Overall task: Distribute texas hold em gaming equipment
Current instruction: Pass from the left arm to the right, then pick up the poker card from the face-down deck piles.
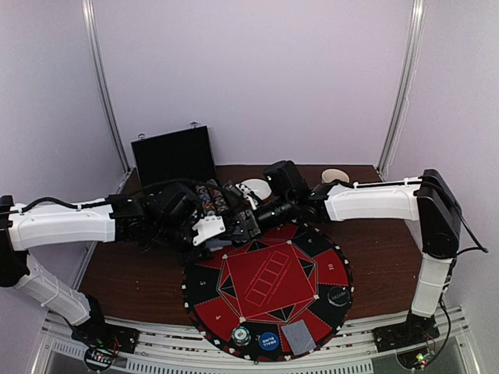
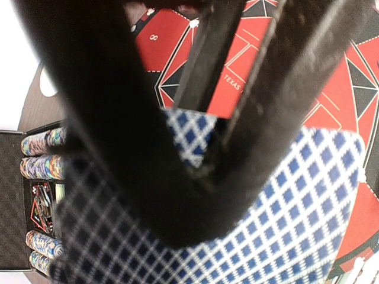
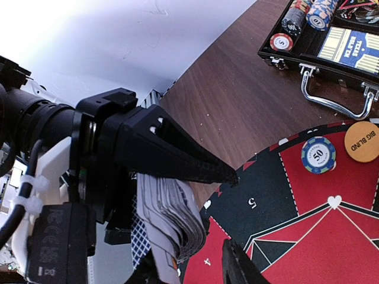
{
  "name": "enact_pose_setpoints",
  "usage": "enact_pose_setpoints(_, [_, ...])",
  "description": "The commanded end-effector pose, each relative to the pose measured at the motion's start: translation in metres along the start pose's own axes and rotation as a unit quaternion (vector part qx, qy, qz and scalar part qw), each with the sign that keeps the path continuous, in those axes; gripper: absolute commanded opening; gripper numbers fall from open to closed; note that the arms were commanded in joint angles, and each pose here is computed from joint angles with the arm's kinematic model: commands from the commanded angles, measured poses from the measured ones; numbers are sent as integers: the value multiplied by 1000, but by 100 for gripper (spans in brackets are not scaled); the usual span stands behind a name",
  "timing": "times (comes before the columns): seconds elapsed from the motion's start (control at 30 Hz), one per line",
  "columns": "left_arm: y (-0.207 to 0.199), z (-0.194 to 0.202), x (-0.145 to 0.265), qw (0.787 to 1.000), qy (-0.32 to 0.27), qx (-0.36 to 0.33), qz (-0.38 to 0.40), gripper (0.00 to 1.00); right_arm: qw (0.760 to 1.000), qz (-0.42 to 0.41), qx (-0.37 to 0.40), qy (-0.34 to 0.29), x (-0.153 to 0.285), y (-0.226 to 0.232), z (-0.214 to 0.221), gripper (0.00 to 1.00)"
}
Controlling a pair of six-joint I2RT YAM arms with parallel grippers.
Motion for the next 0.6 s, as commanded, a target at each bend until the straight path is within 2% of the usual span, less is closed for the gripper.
enact_pose_setpoints(0.0, [7, -3, 5, 1000, -17, 11, -19, 45, 1000, 10, 26, -12, 17, 18, -9, 28])
enact_pose_setpoints(0.2, [7, -2, 5, 1000, -15, 12, -21, 45, 999, 23, 27, -15, 24, 17, -11, 14])
enact_pose_setpoints(0.33, [8, -3, 6, 1000, -16, 13, -23, 45, 999, 28, 23, -17, 28, 16, -12, 1])
enact_pose_setpoints(0.57, [6, 0, 6, 1000, -14, 15, -23, 45, 999, 41, 20, -28, 41, 14, -17, 0])
Point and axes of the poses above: each gripper's point midway between its finger pads, its own x axis back along the fingers, its own y axis along the line the jaws close on, z = x × y, the point moved 5 cm from there along x, back along the fingers, and after that the axes turned 12 degrees about -x, right-handed, at the moved point
